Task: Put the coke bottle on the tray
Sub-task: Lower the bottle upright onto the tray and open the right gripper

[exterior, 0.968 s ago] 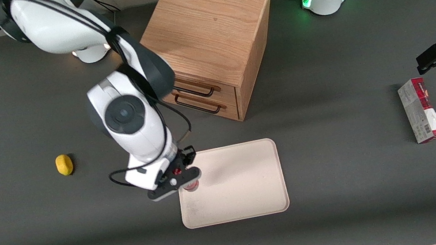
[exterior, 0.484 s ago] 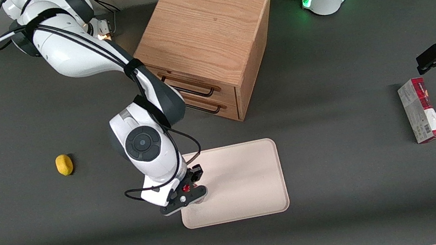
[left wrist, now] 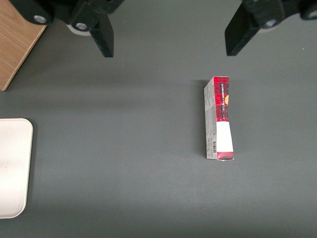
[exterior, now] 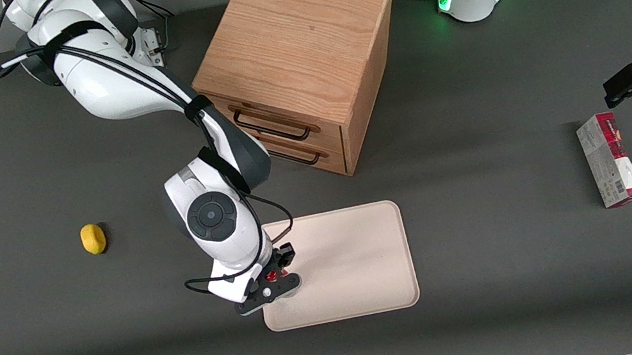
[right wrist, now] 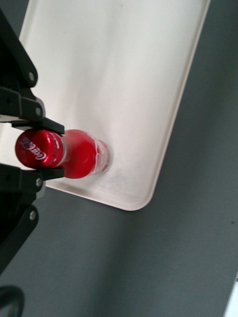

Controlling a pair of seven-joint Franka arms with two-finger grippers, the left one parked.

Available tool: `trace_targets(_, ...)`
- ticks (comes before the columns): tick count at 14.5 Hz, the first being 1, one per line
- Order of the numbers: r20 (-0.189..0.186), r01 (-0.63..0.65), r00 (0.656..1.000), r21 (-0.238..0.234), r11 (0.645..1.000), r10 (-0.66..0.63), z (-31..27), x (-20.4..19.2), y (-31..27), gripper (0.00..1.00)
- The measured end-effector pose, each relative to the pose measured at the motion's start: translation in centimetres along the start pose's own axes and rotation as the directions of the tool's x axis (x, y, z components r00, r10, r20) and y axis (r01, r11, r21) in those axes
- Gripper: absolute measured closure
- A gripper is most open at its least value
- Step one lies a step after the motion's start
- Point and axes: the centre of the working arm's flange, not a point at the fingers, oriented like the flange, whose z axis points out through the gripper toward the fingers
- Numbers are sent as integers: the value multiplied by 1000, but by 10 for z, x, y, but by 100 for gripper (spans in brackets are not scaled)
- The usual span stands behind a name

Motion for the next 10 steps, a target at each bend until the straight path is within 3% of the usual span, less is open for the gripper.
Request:
trace_targets(2, 0, 0, 1000, 0, 1000, 0, 0, 0, 0, 64)
trace_targets(8, 5, 1, 1000, -1, 1000, -1, 5, -2, 0, 6)
trace_targets(10, -5, 1, 1000, 2, 1000, -1, -4, 0, 0, 0)
